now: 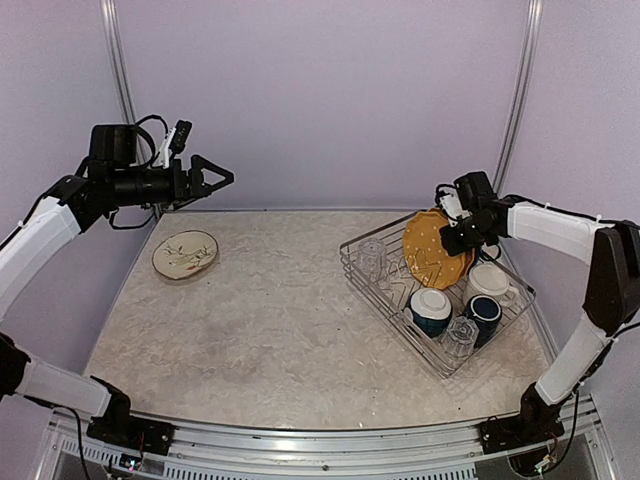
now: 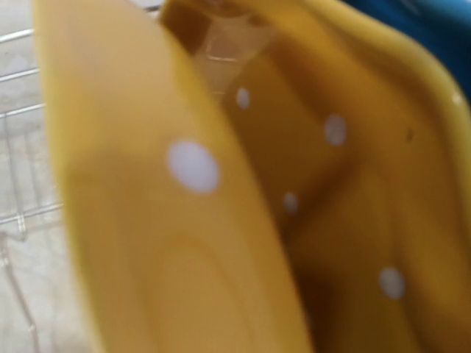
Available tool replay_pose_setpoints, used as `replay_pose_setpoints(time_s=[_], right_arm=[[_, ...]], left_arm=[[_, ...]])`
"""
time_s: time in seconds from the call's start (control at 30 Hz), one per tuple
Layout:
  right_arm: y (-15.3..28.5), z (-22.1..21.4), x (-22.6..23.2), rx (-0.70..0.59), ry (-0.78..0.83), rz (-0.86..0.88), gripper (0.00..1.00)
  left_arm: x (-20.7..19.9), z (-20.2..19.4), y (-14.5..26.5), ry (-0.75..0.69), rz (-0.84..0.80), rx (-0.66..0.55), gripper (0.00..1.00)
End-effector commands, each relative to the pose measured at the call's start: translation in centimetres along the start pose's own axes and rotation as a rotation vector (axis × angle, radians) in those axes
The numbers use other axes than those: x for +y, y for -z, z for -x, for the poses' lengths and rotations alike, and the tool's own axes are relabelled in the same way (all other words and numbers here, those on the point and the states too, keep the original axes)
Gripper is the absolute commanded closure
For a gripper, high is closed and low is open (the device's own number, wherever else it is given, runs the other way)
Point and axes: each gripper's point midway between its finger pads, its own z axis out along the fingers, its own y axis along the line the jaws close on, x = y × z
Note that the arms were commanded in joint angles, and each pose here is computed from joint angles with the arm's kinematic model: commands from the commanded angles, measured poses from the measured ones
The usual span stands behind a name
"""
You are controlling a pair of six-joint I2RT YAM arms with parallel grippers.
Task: Unload the mixed dishes from the dish rack
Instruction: Grab the plate from the dish rack.
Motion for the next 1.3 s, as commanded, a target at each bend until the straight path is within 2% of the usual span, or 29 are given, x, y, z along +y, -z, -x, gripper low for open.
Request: replay_pose_setpoints(time_s=[0.0, 0.1, 0.3, 0.73, 0.9, 1.13, 1.27], right_arm=[[-0.2, 0.4, 1.4, -0.009, 0.006, 0.064, 0.73], [1.0, 1.0, 1.7, -0.022, 0.011, 0.071, 0.80], [4.0, 2.7, 1.5, -0.087, 0.008, 0.063, 1.00], [11.2, 5.7, -0.4, -0.234, -0.018, 0.027, 1.00], [14.6, 6.0, -1.1, -0.308, -0.099, 0.028, 1.00], [18.3, 6.6, 0.4, -0.454, -0.266, 0.193, 1.00], [20.2, 7.5, 2.2, -0.520, -0.346, 0.348, 1.00]], left_arm=[[0.2, -0.6, 0.2, -0.005, 0.013, 0.013, 0.01], [0.4, -0.7, 0.2, -0.003, 0.019, 0.016, 0.01], [0.5, -0.8, 0.1, 0.005, 0.019, 0.021, 0.01], [1.4, -1.3, -1.0, 0.040, 0.032, 0.042, 0.01], [1.8, -1.6, -1.6, 0.061, 0.038, 0.057, 0.01], [1.4, -1.9, -3.2, 0.117, 0.038, 0.078, 0.01], [0.4, -2.6, -5.0, 0.233, -0.034, 0.106, 0.01]])
